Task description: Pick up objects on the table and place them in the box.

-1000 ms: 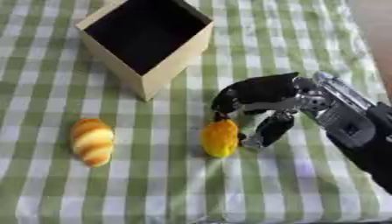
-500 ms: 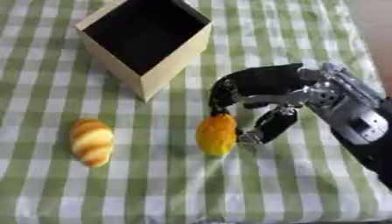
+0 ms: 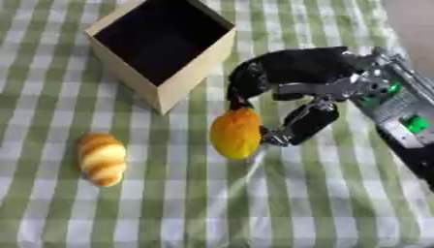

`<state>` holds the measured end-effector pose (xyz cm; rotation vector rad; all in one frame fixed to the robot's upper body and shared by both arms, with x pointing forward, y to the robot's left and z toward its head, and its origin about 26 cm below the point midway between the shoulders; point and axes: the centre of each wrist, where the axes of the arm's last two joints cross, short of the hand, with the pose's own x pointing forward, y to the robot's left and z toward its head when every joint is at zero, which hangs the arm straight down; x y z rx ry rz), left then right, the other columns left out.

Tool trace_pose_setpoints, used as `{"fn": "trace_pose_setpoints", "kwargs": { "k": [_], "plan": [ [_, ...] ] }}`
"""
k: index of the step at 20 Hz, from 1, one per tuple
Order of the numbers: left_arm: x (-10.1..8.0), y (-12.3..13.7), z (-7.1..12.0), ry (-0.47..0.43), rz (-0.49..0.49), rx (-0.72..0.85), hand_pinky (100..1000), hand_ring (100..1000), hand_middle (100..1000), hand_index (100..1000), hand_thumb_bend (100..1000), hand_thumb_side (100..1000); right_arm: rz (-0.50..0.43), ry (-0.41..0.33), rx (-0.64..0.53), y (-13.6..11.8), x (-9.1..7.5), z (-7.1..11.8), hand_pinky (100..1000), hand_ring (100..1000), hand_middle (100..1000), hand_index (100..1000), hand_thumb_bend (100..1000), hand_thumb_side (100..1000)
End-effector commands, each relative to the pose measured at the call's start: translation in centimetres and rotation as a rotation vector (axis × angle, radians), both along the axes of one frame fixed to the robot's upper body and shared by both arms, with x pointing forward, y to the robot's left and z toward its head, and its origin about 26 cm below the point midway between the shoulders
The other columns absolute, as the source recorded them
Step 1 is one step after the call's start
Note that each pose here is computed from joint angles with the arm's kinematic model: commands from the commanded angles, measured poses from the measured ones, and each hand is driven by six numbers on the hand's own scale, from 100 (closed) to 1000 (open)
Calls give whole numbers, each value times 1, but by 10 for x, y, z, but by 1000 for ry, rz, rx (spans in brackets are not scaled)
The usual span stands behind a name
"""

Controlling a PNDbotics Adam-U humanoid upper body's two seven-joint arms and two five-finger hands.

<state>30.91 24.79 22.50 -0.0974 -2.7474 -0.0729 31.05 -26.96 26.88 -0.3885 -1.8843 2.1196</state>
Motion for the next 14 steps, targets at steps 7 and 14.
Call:
{"fn": "trace_pose_setpoints", "kwargs": {
  "k": [7, 14],
  "plan": [
    [-2, 1, 11, -44, -3, 28, 786, 701, 806, 861, 100, 661, -20, -45, 50, -12, -2, 38, 891, 753, 431, 656, 100, 145],
    [-2, 0, 14, -52, -8, 36, 787, 700, 806, 861, 100, 661, -14, -48, 60, -13, -3, 47, 891, 753, 426, 654, 100, 142]
  ]
}}
